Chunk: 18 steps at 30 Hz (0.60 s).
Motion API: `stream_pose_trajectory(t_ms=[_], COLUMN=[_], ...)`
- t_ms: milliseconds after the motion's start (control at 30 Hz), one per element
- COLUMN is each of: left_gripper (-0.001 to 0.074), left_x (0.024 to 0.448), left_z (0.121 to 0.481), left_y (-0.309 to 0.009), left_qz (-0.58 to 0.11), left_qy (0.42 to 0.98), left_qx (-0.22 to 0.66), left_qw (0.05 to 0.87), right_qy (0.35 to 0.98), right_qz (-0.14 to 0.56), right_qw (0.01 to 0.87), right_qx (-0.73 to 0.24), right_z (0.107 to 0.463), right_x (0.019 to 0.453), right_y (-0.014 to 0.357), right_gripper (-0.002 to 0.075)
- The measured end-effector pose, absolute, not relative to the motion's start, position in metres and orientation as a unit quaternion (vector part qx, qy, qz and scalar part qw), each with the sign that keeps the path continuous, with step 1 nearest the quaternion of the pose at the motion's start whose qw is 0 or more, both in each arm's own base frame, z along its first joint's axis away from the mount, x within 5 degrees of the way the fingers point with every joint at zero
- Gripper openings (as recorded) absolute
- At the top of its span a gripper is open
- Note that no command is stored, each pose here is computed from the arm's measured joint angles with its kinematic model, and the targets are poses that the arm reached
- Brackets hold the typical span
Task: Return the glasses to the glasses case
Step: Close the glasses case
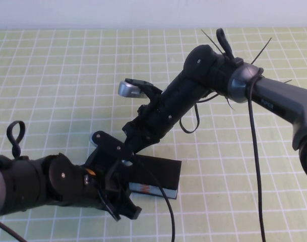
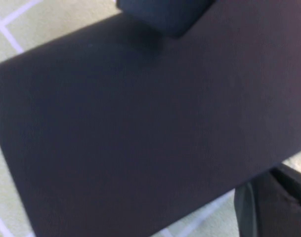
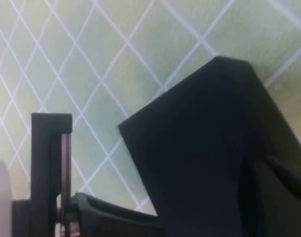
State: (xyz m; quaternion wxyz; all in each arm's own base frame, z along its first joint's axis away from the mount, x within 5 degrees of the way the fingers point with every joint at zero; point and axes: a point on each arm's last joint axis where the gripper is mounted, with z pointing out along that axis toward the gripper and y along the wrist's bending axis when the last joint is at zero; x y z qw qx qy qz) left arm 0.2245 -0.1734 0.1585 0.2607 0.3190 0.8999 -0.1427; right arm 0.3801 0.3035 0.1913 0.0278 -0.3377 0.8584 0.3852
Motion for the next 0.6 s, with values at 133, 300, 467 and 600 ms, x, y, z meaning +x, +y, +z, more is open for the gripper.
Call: stream_pose_trajectory(t_ms=[133, 300, 467, 600], left_gripper=[-0.0003, -0.0003, -0.0003, -0.0003], left_x=[0.221, 0.214, 0.205, 0.208], left_z=[0.158, 0.174, 0.202, 0.228], left_y=[-0.174, -0.177, -0.173, -0.164], left_qz=[-0.145, -0.152, -0.134, -0.081], left_qy=[0.893, 0.866, 0.829, 0.837], left_qx=[0.352, 0.429, 0.528, 0.534], left_qw=[0.242, 0.206, 0.124, 0.086], right_qy=[0.859, 0.861, 0.867, 0.868], right_qz=[0.382, 0.373, 0.357, 0.353], right_qw=[0.025, 0.029, 0.029, 0.029], right_qx=[-0.339, -0.345, -0.347, -0.348], right_z=[0.192, 0.195, 0.195, 0.195], right_x=[0.378, 0.378, 0.378, 0.378], right_y=[0.305, 0.304, 0.302, 0.301], right_gripper=[-0.0018, -0.0018, -0.0018, -0.0018])
